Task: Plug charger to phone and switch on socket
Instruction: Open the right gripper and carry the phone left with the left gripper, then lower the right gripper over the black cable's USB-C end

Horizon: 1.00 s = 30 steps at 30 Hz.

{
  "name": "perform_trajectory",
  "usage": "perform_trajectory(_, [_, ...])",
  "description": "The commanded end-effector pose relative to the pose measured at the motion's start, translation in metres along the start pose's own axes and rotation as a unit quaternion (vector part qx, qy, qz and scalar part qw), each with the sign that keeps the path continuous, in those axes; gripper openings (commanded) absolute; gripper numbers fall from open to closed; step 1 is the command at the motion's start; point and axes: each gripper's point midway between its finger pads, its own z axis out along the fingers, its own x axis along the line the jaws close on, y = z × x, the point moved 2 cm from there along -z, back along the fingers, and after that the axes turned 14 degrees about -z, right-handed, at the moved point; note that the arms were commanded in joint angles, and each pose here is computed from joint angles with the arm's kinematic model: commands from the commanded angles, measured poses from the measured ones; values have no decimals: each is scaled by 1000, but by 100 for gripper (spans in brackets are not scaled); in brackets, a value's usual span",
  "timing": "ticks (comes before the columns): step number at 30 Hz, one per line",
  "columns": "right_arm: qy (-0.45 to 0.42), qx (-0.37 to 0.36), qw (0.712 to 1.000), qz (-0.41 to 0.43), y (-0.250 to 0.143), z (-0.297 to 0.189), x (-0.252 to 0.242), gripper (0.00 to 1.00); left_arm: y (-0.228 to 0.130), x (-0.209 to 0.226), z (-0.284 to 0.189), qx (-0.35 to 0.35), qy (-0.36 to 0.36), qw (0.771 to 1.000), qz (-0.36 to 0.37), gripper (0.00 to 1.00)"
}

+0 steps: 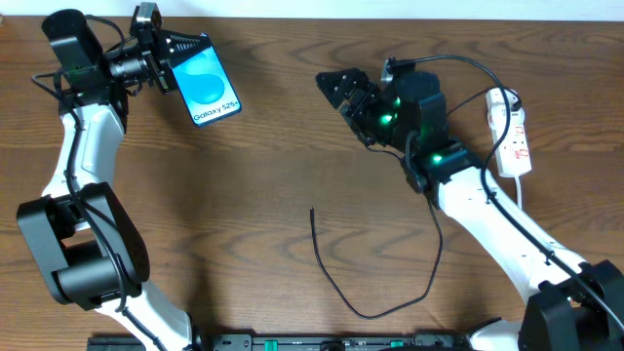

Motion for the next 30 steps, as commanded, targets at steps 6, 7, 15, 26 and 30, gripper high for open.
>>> perform_trajectory(6, [-99, -18, 991, -91, 34, -23, 15, 99, -12, -18, -3, 14, -2, 999, 36, 7])
perform_trajectory(7, [-118, -15, 988, -97, 34, -27, 12, 99, -12, -18, -3, 14, -2, 999, 36, 8])
perform_trajectory(15, [-300, 75, 944, -117, -16, -57, -41, 99, -12, -18, -3, 14, -2, 999, 53, 7])
perform_trajectory(26, [-335, 130, 923, -141, -55, -65, -43, 99, -12, -18, -3, 14, -2, 999, 52, 7])
perform_trajectory(30, [-350, 142, 913, -155, -66, -59, -49, 99, -12, -18, -3, 14, -2, 999, 52, 7])
